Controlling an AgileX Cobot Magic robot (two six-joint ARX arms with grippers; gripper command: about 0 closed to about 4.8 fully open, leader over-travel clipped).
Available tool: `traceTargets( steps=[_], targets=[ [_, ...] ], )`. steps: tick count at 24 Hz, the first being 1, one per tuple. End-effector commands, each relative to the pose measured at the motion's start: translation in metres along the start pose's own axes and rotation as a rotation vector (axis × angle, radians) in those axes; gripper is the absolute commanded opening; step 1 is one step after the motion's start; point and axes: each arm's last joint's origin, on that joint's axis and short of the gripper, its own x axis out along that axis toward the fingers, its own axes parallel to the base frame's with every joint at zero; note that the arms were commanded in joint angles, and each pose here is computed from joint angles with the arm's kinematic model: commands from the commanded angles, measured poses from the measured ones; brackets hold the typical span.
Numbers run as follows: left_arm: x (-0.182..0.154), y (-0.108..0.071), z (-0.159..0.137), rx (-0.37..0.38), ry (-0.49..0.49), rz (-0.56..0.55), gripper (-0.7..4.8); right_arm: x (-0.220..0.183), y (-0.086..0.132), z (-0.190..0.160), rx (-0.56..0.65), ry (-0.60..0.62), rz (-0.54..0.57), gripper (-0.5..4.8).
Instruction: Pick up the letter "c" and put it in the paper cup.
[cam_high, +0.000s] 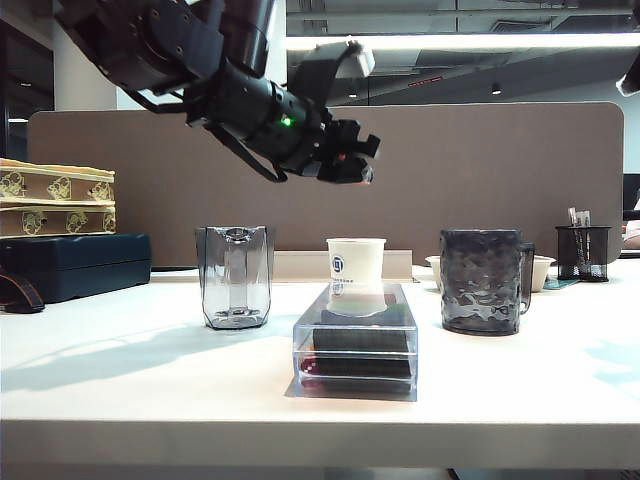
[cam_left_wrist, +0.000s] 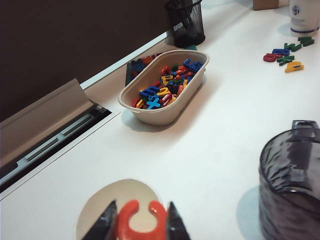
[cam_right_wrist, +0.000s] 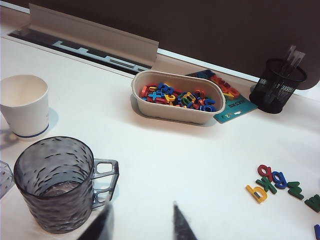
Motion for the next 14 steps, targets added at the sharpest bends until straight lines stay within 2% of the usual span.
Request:
traceTargets(
  steps=[1, 10, 14],
  targets=[
    [0.010, 0.006, -0.003, 0.006, -0.002, 0.008, 0.66, -0.001, 0.000, 0.003, 0.000, -0.011, -0.002, 1.49],
    [0.031, 0.028, -0.011, -0.004, 0.009, 0.051, 0.66, 0.000, 0.000, 0.001, 0.001, 0.005, 0.004, 1.49],
    [0.035, 0.030, -0.015, -0.012, 0.007, 0.054, 0.66, 0.000, 0.001, 0.000, 0.002, 0.014, 0.006, 1.49]
  ],
)
